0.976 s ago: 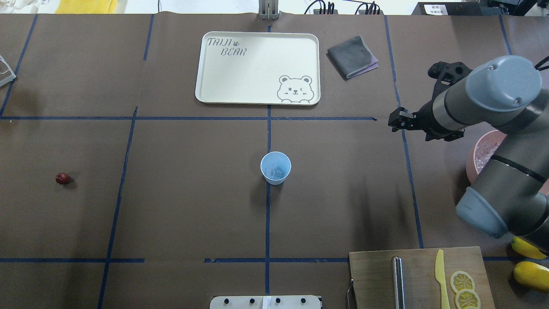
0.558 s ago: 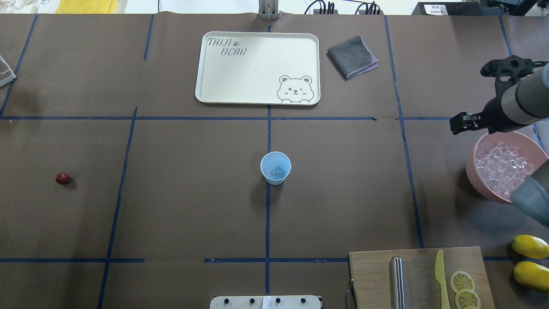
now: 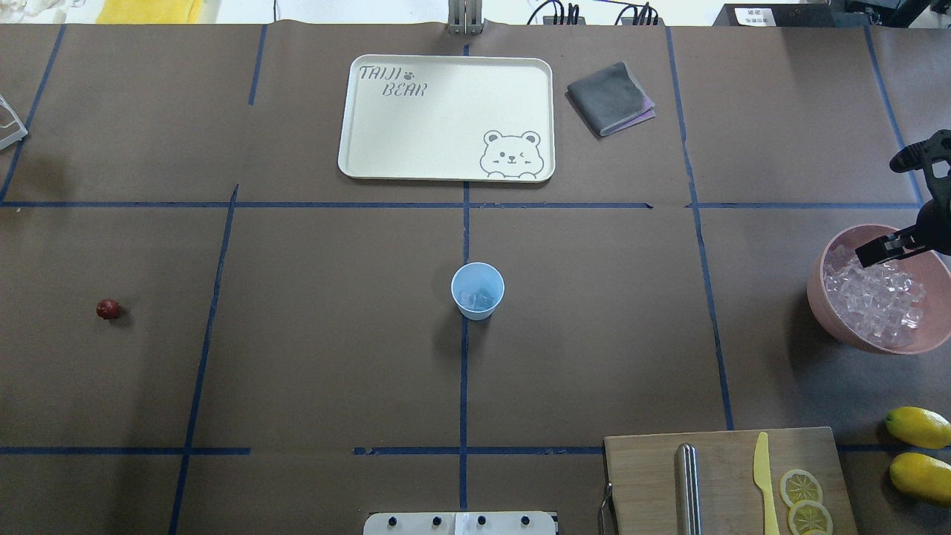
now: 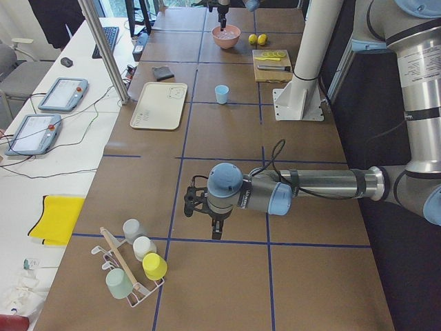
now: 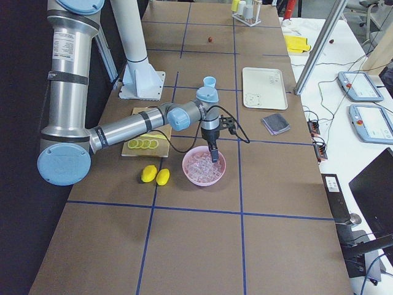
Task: Put ice and strawberries in cup
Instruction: 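Lower the right gripper into the ice bowl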
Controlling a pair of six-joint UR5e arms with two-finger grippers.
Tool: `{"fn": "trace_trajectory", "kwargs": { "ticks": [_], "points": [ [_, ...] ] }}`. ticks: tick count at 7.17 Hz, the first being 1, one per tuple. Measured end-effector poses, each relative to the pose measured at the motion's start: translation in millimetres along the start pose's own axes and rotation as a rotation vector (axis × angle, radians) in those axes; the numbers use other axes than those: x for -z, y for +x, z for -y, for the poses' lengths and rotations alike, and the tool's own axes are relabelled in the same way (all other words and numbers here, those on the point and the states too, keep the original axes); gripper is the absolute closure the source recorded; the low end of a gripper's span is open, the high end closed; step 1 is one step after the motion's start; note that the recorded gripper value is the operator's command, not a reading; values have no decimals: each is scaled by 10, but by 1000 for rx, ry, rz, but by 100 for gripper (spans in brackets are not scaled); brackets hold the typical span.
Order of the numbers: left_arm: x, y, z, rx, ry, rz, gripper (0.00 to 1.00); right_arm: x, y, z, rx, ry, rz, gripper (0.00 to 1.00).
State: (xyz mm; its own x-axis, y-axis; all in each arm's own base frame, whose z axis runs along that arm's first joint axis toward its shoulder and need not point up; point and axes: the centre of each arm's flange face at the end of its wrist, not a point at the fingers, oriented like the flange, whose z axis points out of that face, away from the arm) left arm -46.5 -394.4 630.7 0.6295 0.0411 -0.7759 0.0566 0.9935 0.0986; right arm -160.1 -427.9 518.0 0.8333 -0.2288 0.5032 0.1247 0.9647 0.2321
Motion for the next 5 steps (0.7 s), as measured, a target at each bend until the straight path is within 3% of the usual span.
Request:
{"fn": "trace_trajectory", "kwargs": {
  "ticks": [2, 5],
  "points": [
    [12, 13, 3, -3, 3, 0, 0, -172, 75, -114, 34, -3, 62, 2],
    [23, 21, 7, -5, 6, 2, 0, -269, 89, -127, 51, -19, 88, 3]
  ]
}}
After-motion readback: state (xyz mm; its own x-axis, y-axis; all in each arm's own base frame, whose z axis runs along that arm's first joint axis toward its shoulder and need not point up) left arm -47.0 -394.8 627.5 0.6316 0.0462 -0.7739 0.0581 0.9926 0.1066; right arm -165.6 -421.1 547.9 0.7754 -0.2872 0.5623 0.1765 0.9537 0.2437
